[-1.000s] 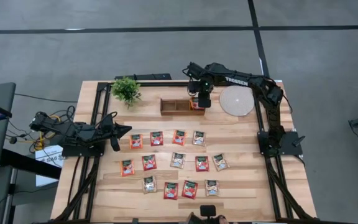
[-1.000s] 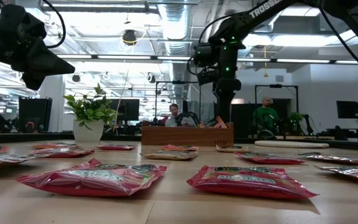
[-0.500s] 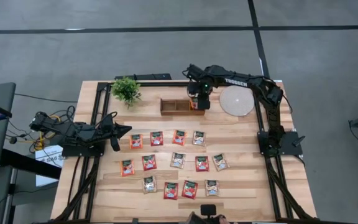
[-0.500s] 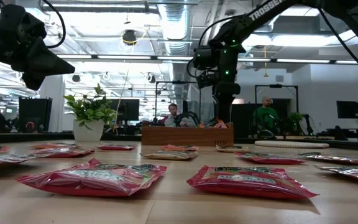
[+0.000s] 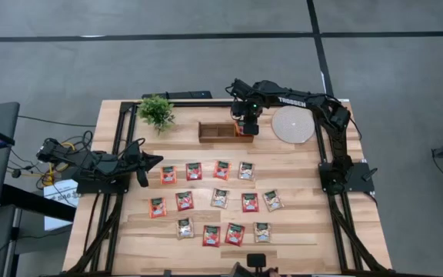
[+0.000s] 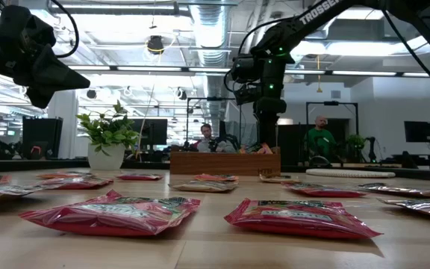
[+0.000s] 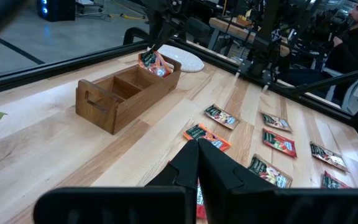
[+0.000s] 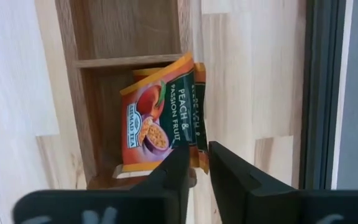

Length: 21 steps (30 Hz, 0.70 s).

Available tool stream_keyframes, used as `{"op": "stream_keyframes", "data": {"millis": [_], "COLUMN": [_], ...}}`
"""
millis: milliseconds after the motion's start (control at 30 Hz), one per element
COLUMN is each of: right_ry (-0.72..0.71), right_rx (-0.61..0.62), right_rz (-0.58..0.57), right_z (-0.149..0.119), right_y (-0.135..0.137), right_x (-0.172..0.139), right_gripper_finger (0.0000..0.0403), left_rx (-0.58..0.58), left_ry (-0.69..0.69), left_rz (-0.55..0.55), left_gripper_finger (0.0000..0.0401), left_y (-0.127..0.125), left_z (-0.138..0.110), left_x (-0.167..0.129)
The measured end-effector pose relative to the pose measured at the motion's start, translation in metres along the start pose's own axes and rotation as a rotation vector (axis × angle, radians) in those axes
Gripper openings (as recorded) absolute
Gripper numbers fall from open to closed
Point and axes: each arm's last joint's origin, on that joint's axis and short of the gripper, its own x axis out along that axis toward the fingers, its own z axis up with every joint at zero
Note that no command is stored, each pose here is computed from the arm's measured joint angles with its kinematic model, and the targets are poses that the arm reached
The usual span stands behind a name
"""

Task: Pick & Place Tea
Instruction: Put the orange tea bag into the right section of the wooden organizer

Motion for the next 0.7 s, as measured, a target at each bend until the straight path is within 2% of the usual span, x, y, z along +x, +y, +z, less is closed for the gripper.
{"op": "stream_keyframes", "data": {"millis": [200,700], "right_ry": [0.002,0.005], "right_rx": [0.0,0.034], "right_rz": [0.001,-0.002], "right_z": [0.0,-0.0001], "right_y": [0.0002,0.0001], "right_x": [0.0002,0.0003], "right_gripper_finger": [0.0004,0.0001], "left_rx": [0.0,0.0], "left_ry": [0.0,0.0], "left_rz": [0.0,0.0], "left_gripper_finger": [0.0,0.0], "left_y": [0.0,0.0], "left_z": [0.0,0.0001], "left_x": [0.0,0.0]}}
